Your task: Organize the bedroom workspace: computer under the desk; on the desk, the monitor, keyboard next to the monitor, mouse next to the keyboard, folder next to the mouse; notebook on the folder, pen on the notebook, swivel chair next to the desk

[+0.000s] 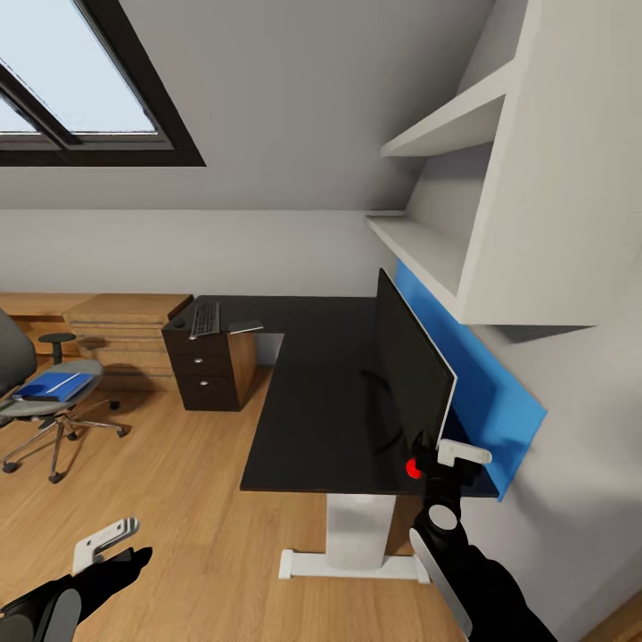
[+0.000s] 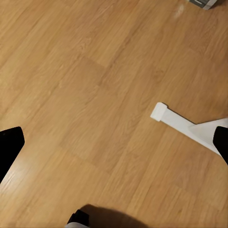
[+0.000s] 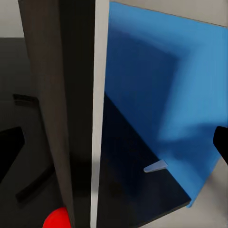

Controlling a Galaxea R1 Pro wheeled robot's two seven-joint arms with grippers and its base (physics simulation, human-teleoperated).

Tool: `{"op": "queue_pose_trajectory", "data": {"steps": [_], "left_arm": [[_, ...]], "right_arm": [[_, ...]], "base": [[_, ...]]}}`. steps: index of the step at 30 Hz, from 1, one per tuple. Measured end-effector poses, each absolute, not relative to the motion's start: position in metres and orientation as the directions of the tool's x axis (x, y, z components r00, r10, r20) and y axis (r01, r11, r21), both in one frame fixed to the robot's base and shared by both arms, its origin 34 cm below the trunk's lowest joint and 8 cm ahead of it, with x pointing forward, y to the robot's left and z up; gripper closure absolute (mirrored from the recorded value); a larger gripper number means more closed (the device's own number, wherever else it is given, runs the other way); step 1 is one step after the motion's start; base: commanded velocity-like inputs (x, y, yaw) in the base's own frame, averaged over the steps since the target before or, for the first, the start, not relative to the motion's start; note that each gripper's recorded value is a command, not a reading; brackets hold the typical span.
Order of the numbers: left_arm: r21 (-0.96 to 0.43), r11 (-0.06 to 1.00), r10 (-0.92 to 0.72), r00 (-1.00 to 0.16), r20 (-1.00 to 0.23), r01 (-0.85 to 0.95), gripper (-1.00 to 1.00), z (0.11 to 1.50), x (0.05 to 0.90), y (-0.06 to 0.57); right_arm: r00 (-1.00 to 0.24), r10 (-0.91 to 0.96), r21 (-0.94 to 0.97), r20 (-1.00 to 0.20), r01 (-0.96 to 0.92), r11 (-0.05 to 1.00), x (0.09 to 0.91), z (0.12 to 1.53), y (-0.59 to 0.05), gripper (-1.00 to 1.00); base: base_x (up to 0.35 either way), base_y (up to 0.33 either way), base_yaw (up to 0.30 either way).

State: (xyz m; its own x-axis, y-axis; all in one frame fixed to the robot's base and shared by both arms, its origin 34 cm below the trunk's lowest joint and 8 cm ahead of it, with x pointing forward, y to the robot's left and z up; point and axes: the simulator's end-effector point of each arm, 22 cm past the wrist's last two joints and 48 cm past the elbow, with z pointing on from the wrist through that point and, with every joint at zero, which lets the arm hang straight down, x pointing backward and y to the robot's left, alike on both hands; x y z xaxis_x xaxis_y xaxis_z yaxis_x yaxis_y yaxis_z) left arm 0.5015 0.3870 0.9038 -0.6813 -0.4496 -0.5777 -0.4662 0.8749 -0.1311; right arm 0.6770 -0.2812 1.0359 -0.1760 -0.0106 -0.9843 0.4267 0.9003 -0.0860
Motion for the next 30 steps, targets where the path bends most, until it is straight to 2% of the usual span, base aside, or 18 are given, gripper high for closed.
{"op": "queue_pose_trajectory", "data": {"steps": [25,30], "left_arm": [[-0.131,0.877,-0.447,-0.684,-0.577,-0.463,-1.0,0.9031,0.5018,0.3852],[-0.132,0.877,-0.448,-0.683,-0.577,-0.463,-1.0,0.9034,0.5017,0.3848]], "right_arm": [[-0.168,-0.035,-0.099,-0.985,0.391,0.915,0.681,1.0389,-0.2745,-1.0],[-0.168,-0.035,-0.099,-0.985,0.391,0.915,0.6807,1.0392,-0.2744,-1.0]], "base": [[0.001,0.0,0.0],[0.175,0.0,0.0]]}}
